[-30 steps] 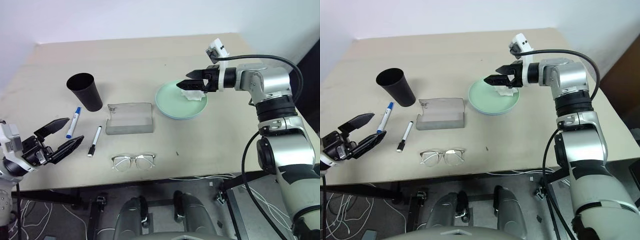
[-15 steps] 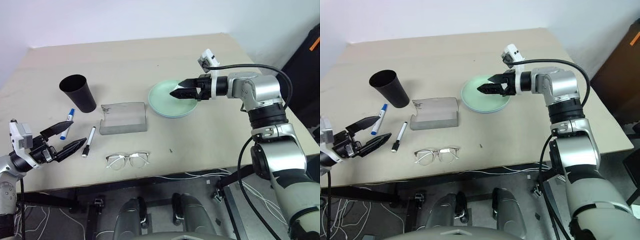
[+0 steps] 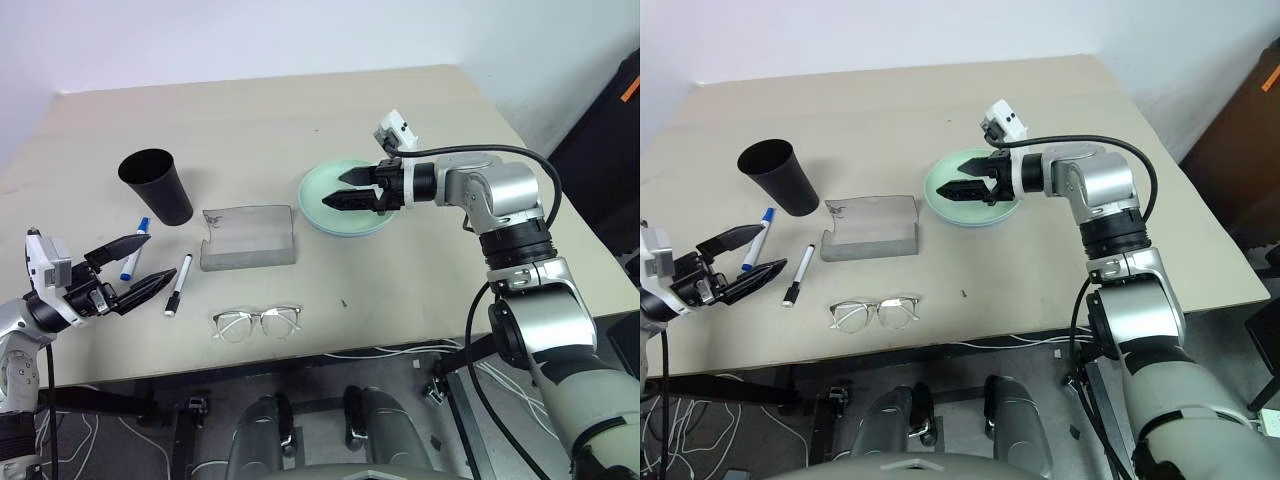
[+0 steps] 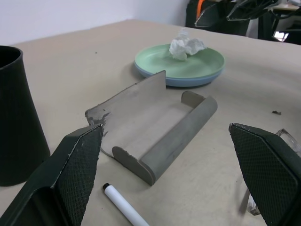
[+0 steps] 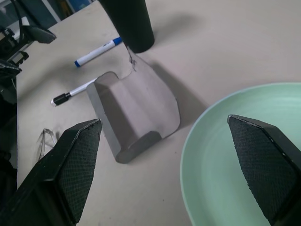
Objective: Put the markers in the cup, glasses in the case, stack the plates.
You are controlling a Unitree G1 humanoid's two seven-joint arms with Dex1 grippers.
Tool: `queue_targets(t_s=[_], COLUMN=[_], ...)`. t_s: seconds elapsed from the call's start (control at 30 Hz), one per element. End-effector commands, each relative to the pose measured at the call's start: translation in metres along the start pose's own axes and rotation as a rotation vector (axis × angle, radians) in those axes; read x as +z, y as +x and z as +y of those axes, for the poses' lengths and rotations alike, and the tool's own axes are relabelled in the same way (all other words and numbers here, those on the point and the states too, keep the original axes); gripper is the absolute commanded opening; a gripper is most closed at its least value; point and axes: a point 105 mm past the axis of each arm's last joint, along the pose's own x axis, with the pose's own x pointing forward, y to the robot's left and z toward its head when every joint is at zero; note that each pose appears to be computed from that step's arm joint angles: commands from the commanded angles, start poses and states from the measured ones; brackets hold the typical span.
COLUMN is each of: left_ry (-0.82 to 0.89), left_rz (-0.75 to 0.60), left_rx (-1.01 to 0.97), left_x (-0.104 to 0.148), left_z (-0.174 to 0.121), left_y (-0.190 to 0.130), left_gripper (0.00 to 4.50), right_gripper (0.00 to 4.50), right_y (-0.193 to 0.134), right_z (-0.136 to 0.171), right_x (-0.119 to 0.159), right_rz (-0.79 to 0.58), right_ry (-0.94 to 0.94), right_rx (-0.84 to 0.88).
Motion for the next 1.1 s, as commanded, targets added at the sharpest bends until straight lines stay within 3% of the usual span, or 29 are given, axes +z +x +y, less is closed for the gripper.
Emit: queue_targets(t_s=[0.03,0.3,0.57,1.1], left_ry=[0.036,0.032,0.04,0.034], left_rz=[0.001,0.01,0.021,0.033], left_rx=[-0.012,-0.018,-0.023,-0.025], left_x=[0.006,-0.001,0.0,-0.007], left_z=[-0.001,-0.004,-0.004,-0.01], left_y=[0.001,0.005,0.005,0.005], left_gripper=[4.5,4.5,4.5,4.5], right_gripper=[4.48,4.48,4.48,4.48], right_y=[0.009,0.053,0.083,0.106], right_z=[0.024,0.087,0.119,0.137], right_x=[0.008,-0.031,-0.058,-0.074], right_rz=[-0.009,0.187,0.345,0.493], right_ry=[-0.024,0.107,0.092,0.043], right_rx=[0.104,0.374,0.501,0.587])
